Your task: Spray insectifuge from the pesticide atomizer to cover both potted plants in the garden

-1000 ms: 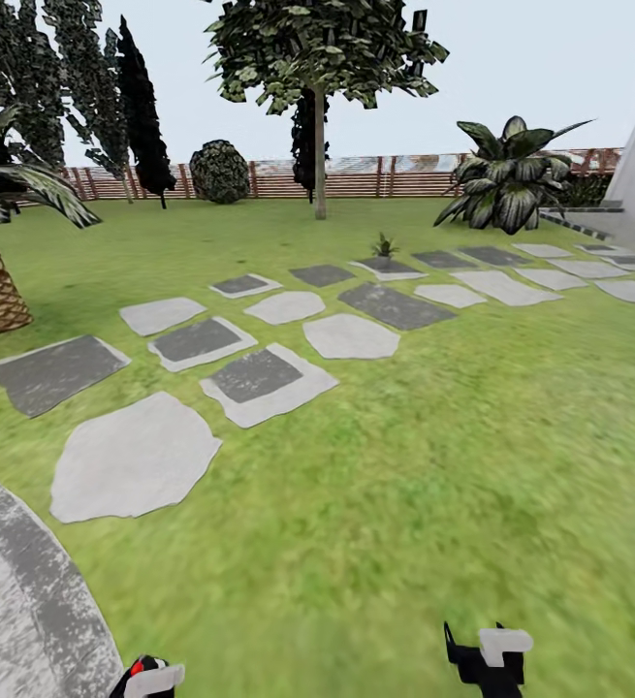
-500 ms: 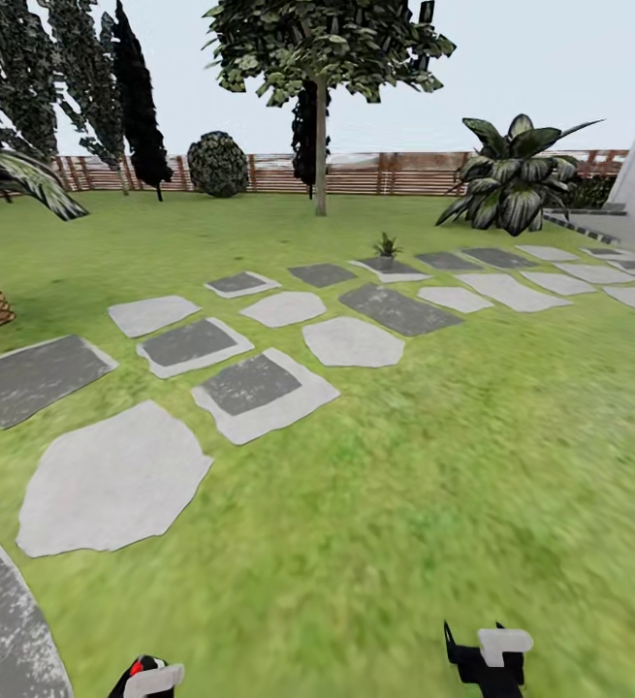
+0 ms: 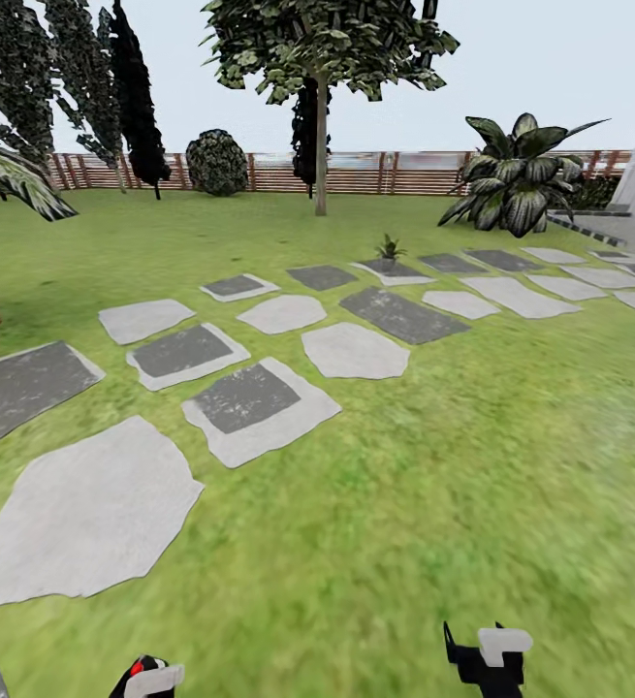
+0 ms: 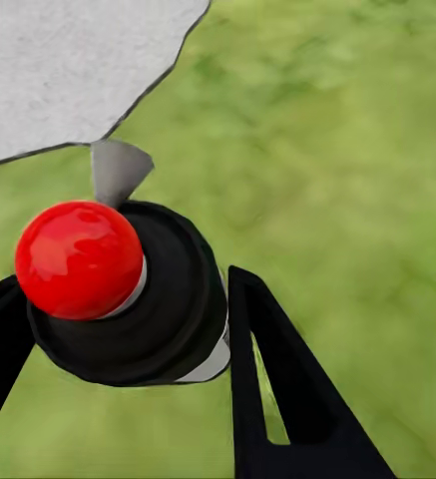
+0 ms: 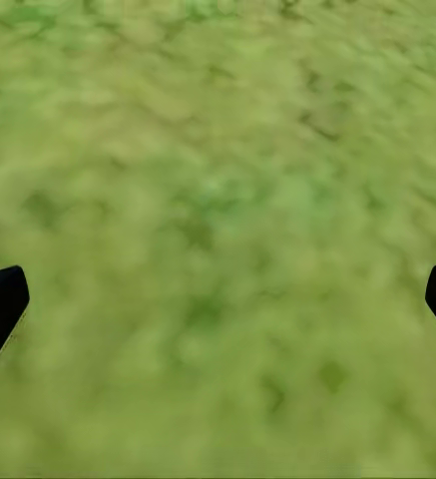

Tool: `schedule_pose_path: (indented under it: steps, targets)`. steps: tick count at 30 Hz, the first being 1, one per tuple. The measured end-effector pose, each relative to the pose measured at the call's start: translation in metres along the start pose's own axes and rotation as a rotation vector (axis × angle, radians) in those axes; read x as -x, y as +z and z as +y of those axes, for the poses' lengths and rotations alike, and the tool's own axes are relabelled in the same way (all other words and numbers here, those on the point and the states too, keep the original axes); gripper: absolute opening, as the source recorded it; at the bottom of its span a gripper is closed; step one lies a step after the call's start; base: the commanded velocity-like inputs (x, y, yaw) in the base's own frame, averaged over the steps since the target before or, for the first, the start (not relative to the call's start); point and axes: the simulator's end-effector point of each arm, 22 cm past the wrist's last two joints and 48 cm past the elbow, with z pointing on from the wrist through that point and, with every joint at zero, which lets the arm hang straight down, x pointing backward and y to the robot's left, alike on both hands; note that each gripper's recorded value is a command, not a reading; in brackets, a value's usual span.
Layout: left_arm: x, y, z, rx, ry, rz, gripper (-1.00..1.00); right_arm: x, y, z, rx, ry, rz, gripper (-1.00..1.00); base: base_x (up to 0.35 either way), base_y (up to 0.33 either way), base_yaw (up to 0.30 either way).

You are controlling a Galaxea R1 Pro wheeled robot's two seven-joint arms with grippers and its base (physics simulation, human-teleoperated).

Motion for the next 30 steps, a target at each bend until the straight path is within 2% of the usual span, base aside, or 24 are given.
schedule_pose_path:
  steps: [30]
  targets:
    - [0.0005, 0.0001, -0.0001, 0.0, -0.001, -0.002, -1.0, -0.0001, 0.0, -0.001, -0.001, -0.002, 0.0, 1.0, 0.337, 0.0, 0.0]
